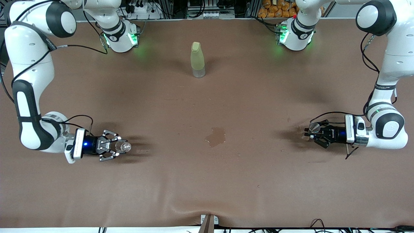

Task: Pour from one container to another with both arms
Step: 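Lift the beaker and jigger, bringing both grippers toward each other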

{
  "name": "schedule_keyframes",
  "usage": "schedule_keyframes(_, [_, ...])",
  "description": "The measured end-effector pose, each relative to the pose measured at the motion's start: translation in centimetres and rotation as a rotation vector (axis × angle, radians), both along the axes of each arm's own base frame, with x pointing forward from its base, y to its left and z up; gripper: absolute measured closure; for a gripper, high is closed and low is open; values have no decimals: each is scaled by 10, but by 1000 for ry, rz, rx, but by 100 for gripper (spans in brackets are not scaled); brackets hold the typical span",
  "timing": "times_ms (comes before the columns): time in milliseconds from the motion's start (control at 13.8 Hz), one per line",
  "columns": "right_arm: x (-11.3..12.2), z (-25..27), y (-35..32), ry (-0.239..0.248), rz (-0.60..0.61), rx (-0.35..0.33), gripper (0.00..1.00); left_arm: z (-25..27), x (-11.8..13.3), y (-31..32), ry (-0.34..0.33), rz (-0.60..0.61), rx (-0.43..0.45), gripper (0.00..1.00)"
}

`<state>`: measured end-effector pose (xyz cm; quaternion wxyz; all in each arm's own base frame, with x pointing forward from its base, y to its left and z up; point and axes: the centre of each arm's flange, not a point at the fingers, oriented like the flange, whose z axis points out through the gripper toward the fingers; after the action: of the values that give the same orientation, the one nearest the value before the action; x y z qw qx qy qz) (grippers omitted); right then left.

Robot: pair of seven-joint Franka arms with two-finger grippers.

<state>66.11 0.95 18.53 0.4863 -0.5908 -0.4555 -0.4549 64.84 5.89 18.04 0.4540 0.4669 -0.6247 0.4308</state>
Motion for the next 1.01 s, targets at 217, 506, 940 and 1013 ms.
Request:
schedule_keyframes(217, [-32,27,53,5,-63,12,50,17,16,-50,-26,9,-58,79])
schedule_keyframes(506, [-48,38,116,15,-96,41,50,16,26,-111,-3,46,-83,79])
schedule_keyframes(940, [-50,52,156,66,-102,65,50,8,28,-229,118,130,-110,79])
schedule_keyframes(1013, [-52,54,165,91,-90,70,50,4,24,-255,125,133,-107,79])
